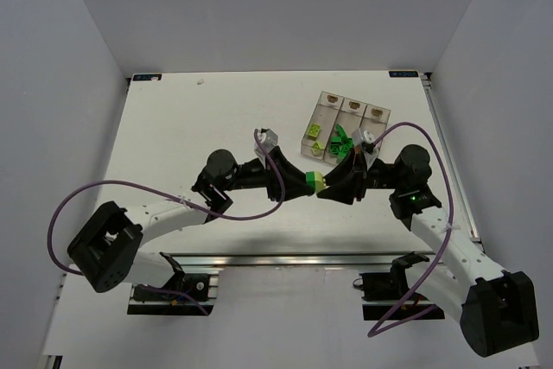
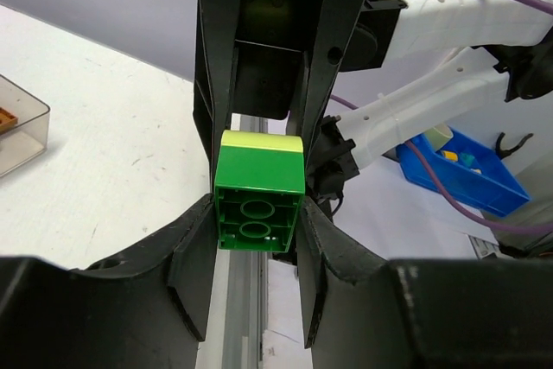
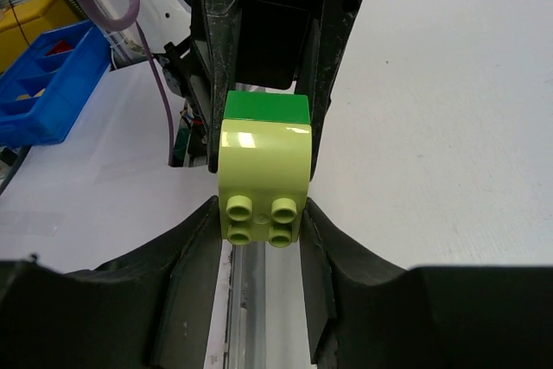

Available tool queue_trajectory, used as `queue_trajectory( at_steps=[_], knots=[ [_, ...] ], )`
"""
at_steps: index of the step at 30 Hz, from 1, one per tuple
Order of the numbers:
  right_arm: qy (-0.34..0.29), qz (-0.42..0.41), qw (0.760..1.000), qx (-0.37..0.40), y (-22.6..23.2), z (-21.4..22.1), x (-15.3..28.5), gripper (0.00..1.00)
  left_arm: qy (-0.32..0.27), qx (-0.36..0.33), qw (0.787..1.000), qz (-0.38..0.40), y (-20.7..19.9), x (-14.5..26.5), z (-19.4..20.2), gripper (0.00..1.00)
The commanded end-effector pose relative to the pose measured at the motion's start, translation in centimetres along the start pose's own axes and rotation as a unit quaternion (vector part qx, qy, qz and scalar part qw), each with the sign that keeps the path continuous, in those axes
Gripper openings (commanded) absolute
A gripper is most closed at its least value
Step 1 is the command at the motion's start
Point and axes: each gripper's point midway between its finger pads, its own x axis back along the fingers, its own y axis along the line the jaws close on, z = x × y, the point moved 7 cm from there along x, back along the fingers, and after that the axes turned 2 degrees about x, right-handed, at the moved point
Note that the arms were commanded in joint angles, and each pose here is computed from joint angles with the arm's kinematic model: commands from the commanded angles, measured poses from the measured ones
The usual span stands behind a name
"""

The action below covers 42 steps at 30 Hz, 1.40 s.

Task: Sort the legos into containers by color

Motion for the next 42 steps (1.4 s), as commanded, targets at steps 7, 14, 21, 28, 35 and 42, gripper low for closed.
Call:
queue_trajectory(
  at_steps=[7, 14, 21, 28, 35, 42],
  knots=[
    [-0.009, 0.021, 0.998, 0.061, -0.4, -1.9, 0.3, 0.00, -0.012, -0.050, 0.996, -0.070, -0.6, 0.6, -2.4, 0.00],
    [-0.001, 0.054, 0.997, 0.059, -1.8, -1.6, 0.6, 0.00, -0.022, -0.054, 0.988, -0.143, 0.3, 1.6, -3.4, 0.00],
    [0.017, 0.186, 0.979, 0.078, -6.0, -2.7, 1.1, 0.00, -0.060, -0.079, 0.967, -0.236, 0.4, 3.7, -5.7, 0.00],
    [0.060, 0.286, 0.951, 0.100, -14.5, -5.1, 0.7, 0.00, -0.094, -0.104, 0.952, -0.273, -0.8, 5.2, -8.0, 0.00],
    [0.094, 0.344, 0.930, 0.090, -22.4, -4.2, 0.1, 0.00, -0.128, -0.124, 0.944, -0.279, -2.2, 6.5, -9.4, 0.00],
    [0.145, 0.365, 0.919, 0.048, -27.3, -1.1, -0.3, 0.00, -0.137, -0.121, 0.945, -0.273, -2.0, 6.9, -9.9, 0.00]
  ],
)
